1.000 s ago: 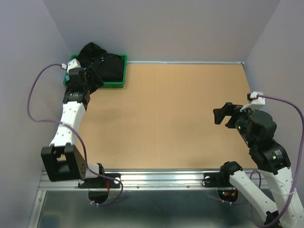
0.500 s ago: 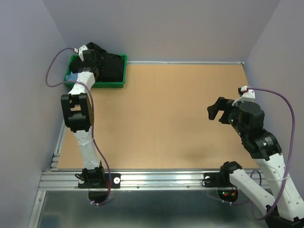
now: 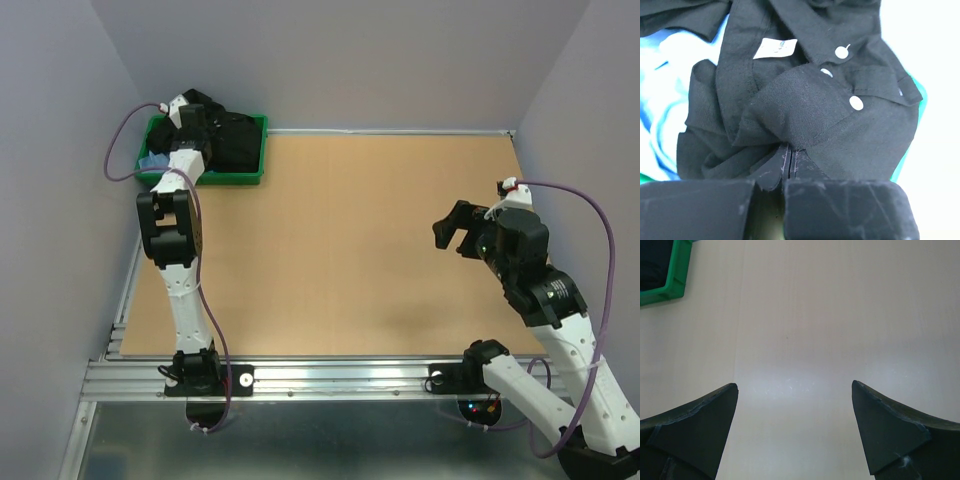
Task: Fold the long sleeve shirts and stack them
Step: Grab the shirt from the pile, then move the shirt to the center of the board
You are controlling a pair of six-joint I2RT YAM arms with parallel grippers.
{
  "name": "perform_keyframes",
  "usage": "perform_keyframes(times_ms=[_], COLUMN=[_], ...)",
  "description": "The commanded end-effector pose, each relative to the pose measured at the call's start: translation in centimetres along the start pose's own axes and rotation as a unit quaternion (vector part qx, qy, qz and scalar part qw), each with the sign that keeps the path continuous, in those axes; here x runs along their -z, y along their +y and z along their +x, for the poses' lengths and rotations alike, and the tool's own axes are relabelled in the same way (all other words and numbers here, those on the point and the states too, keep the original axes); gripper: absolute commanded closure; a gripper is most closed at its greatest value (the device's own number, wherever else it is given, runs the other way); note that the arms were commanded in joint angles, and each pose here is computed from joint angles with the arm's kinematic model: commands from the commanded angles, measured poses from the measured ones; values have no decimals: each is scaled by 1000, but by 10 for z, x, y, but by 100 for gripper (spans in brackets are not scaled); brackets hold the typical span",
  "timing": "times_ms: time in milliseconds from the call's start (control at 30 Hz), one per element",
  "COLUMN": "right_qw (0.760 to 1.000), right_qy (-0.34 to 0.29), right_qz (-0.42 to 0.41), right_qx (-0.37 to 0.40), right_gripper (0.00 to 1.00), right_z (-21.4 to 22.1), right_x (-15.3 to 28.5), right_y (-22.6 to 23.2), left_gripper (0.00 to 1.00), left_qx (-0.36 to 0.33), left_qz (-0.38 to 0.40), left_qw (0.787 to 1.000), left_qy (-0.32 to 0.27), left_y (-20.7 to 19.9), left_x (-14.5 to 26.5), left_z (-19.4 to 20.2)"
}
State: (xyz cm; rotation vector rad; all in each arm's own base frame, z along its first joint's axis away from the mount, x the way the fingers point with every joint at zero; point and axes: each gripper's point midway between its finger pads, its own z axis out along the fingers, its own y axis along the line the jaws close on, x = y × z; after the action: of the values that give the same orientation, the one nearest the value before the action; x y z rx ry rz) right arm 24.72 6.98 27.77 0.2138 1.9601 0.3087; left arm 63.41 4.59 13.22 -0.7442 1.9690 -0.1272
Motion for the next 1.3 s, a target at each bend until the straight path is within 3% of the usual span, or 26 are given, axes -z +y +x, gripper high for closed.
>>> perform_keyframes(times_ms=[0,267,433,600,800,1000,1100,1267], right_qw=[999,999,997,995,992,989,988,987], right_qy=[-27,-31,-48,-66,-94,-110,-118,-129], right_qz=[-19,-33,-49,-65,-84,-91,-96,-94], right_qx=[-10,13,20,28,23,22,22,19], right_gripper=[0,0,0,0,0,0,0,0], right_z=[-13,-18,-27,-35,-45,-52,-56,-61], right_x=[0,3,14,26,45,56,61,66], right_y=[9,14,17,21,24,25,26,25], left_gripper=[100,100,100,100,100,100,100,100], left_qx=[4,22,37,50,59,52,55,86], left_qz=[57,143,214,281,378,455,481,544], left_qw=[994,968,933,897,862,848,836,788], left_qy=[-89,-205,-288,-337,-332,-268,-257,-275], left_y=[-34,-90,-133,-169,-228,-293,-315,-335], left_x=[42,151,256,348,435,468,486,559], left_z=[-71,-169,-234,-264,-246,-184,-175,-191])
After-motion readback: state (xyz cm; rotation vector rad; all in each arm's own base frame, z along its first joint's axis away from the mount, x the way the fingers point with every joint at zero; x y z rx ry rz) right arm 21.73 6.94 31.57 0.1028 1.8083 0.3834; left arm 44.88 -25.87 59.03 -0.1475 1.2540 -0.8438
